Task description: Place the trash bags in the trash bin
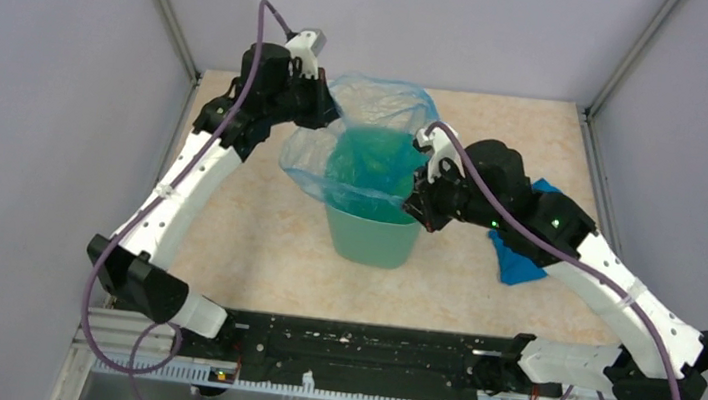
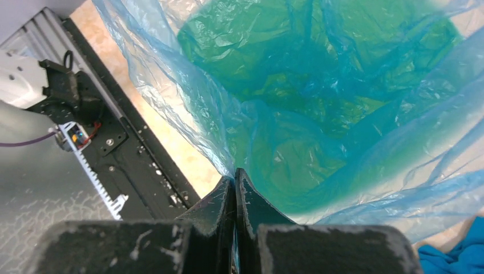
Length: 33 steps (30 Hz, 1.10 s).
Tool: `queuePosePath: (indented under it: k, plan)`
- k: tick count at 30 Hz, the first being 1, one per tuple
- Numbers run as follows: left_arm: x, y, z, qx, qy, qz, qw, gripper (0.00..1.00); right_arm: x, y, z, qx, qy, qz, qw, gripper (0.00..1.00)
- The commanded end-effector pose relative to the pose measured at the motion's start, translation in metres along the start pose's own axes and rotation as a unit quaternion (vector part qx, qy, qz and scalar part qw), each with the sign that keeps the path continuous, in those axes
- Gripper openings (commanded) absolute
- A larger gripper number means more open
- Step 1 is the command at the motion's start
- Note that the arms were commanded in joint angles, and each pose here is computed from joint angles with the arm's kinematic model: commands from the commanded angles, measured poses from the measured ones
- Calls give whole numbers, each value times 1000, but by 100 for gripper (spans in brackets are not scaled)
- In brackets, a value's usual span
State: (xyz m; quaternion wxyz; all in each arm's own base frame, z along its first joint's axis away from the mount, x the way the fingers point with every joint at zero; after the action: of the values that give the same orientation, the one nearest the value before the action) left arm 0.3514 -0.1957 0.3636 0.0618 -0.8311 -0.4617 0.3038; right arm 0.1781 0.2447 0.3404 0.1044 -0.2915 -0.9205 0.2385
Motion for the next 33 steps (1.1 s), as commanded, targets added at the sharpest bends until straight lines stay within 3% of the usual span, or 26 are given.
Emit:
queuePosePath:
  k: [1,15,26,30,33]
  plan:
    - [-3,-28,10,-12,12,6,1000,0,14,-22,10,1,13,-30,999,0]
    - [9,-44,43,-51,-21,1,998,1,15,-23,63,49,30,-15,998,0]
    - [25,-36,55,-69,-28,-23,997,6,7,-18,87,46,30,17,998,0]
    - [25,-33,56,-64,-27,-21,997,10,6,-21,88,35,29,22,999,10]
    - [24,-31,57,-58,-24,-16,998,15,5,-25,88,31,30,29,999,26]
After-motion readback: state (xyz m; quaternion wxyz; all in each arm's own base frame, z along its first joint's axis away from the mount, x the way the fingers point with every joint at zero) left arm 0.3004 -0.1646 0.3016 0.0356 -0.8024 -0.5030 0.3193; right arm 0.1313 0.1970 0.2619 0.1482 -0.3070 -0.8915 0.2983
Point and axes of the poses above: each gripper's point midway between its finger pads, its own y axis out along the fingers, its own x axis along the line the jaws close on, z = x × y, the point moved 4 cm from there along -y, back along the fingers, and after that the axes turned 5 degrees about -y, right-handed, at the moved point
